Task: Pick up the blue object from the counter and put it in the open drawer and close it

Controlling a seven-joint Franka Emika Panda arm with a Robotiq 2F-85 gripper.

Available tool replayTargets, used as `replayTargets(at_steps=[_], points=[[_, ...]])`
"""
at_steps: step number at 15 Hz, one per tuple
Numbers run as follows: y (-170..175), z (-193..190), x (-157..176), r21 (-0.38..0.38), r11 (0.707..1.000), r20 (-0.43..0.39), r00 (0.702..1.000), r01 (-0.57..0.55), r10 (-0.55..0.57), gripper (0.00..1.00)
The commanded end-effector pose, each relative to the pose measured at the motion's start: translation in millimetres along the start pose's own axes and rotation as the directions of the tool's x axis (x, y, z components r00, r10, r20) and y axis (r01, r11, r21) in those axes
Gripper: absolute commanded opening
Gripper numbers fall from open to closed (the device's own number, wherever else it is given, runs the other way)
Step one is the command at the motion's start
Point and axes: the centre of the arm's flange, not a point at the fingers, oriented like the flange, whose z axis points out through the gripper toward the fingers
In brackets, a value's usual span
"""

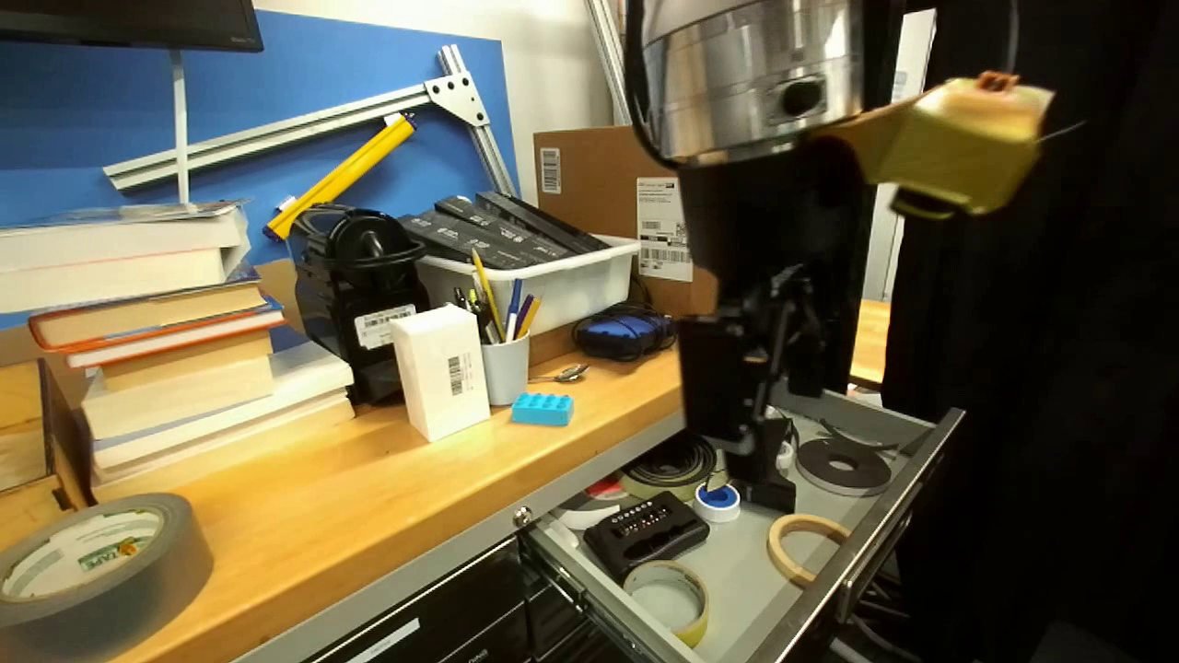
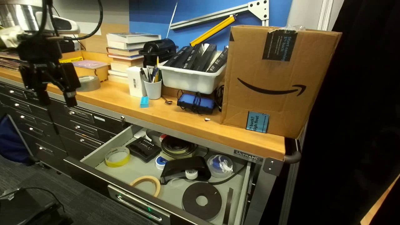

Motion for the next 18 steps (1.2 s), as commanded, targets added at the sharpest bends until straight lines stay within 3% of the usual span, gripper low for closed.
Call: replayTargets(at_steps=[1, 4, 11, 18], points=[[-10, -9, 79, -0.004, 0.997, -0.117, 0.990, -0.077, 0.076, 1.00], [-7, -8, 128, -0.004, 0.991, -0.181, 0.975, -0.134, 0.131, 1.00], [40, 20, 213, 0.031, 0.989, -0.126, 0.981, -0.144, 0.147, 1.00], [65, 59, 246, 0.074, 0.991, -0.114, 0.986, -0.113, 0.121, 1.00]])
